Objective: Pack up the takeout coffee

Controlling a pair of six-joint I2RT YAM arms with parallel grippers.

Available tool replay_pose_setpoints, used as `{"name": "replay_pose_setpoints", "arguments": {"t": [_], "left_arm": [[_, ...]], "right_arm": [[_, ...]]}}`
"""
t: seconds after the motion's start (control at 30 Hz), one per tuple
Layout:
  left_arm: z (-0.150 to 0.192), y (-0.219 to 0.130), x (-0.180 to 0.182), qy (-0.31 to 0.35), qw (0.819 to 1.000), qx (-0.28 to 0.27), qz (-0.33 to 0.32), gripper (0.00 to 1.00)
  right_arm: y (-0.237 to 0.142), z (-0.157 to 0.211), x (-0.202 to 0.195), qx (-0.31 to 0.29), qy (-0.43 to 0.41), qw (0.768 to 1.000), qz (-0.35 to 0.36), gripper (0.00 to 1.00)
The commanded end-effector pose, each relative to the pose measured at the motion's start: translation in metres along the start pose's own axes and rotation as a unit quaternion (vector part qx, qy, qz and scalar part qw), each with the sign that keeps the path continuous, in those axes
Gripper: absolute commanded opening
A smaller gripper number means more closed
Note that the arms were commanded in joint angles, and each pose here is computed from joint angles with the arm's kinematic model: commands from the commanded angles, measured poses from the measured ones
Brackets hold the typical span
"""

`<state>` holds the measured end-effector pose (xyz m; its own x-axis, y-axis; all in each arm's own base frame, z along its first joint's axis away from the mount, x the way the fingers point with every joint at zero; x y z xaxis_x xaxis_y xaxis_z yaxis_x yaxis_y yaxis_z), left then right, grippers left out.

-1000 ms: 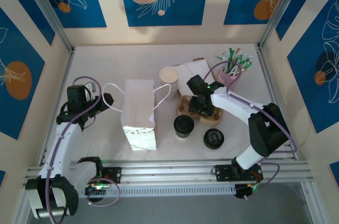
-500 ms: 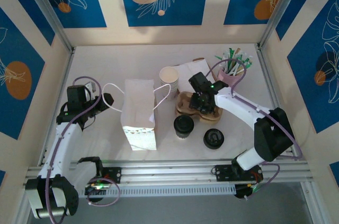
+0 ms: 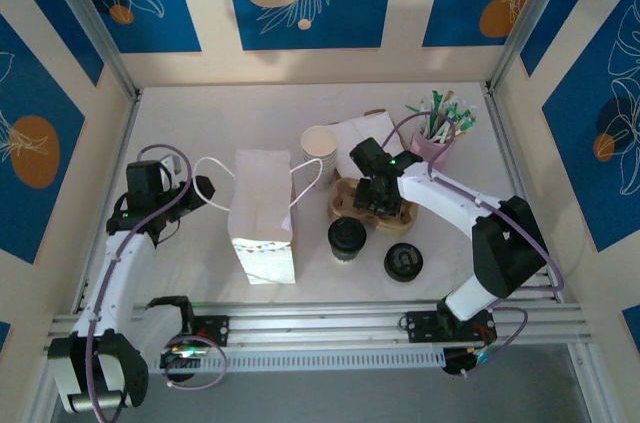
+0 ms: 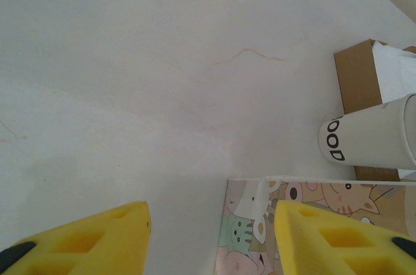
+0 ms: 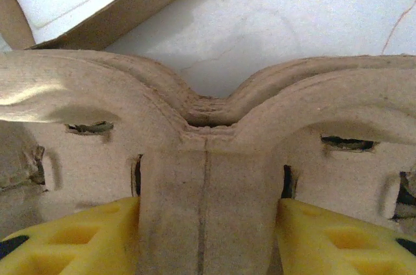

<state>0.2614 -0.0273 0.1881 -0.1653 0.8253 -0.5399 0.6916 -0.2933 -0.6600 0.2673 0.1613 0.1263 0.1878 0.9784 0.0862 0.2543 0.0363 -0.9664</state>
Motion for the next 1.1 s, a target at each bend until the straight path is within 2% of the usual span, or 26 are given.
{"name": "replay_pose_setpoints", "arguments": {"t": [0.0, 0.07, 0.1, 0.17, 0.3, 0.4, 0.57, 0.73, 0.87, 1.0, 1.07], "left_arm": [[-0.001, -0.002, -0.004, 0.012, 1.0, -0.002, 0.004, 0.53], [-0.001, -0.001, -0.004, 0.012, 1.0, -0.001, 0.006, 0.53], [-0.001, -0.001, -0.004, 0.013, 1.0, 0.0, 0.006, 0.53], [-0.001, -0.001, -0.004, 0.013, 1.0, 0.002, 0.004, 0.53], [-0.002, -0.001, -0.004, 0.013, 1.0, -0.002, 0.007, 0.53], [-0.001, -0.001, -0.004, 0.011, 1.0, 0.002, 0.005, 0.53], [-0.001, -0.001, -0.004, 0.012, 1.0, 0.002, 0.005, 0.53], [-0.001, -0.001, -0.004, 0.013, 1.0, 0.0, 0.005, 0.53], [-0.001, 0.0, -0.004, 0.012, 1.0, 0.002, 0.006, 0.53], [-0.001, -0.001, -0.004, 0.012, 1.0, 0.001, 0.006, 0.53], [-0.001, 0.0, -0.004, 0.012, 1.0, 0.001, 0.006, 0.53]], "right_arm": [[-0.005, -0.001, 0.004, 0.003, 0.003, 1.0, 0.0, 0.58], [0.0, 0.001, 0.011, 0.018, 0.011, 0.999, -0.05, 0.58], [-0.001, 0.001, 0.01, 0.015, 0.014, 0.999, -0.047, 0.58], [-0.005, 0.0, -0.001, -0.005, 0.011, 1.0, 0.015, 0.58], [-0.006, -0.001, 0.008, -0.002, 0.007, 0.999, -0.038, 0.57], [-0.01, -0.002, -0.001, -0.017, -0.008, 0.999, 0.027, 0.53], [-0.009, -0.002, 0.005, -0.016, -0.016, 1.0, 0.008, 0.41], [-0.018, -0.004, 0.003, -0.028, 0.001, 1.0, -0.007, 0.42], [-0.023, -0.004, 0.002, -0.018, 0.034, 0.998, -0.059, 0.42], [-0.031, -0.005, -0.01, -0.042, 0.028, 0.999, -0.013, 0.43], [-0.029, -0.004, -0.006, -0.025, 0.031, 0.998, -0.044, 0.44]]}}
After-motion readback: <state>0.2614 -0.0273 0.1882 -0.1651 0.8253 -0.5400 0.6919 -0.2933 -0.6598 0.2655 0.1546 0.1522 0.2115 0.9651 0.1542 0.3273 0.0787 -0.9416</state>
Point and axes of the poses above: each hand's point on the last joint's axis, 136 mm out from that joint toward the fingers, its own y axis out along the fingers, its own x axis along the line the jaws close on, z = x × y, the point moved 4 cm from there along -y, back along the fingers, and after that the axes turned 2 degrees about -y, right-handed, at the moved point
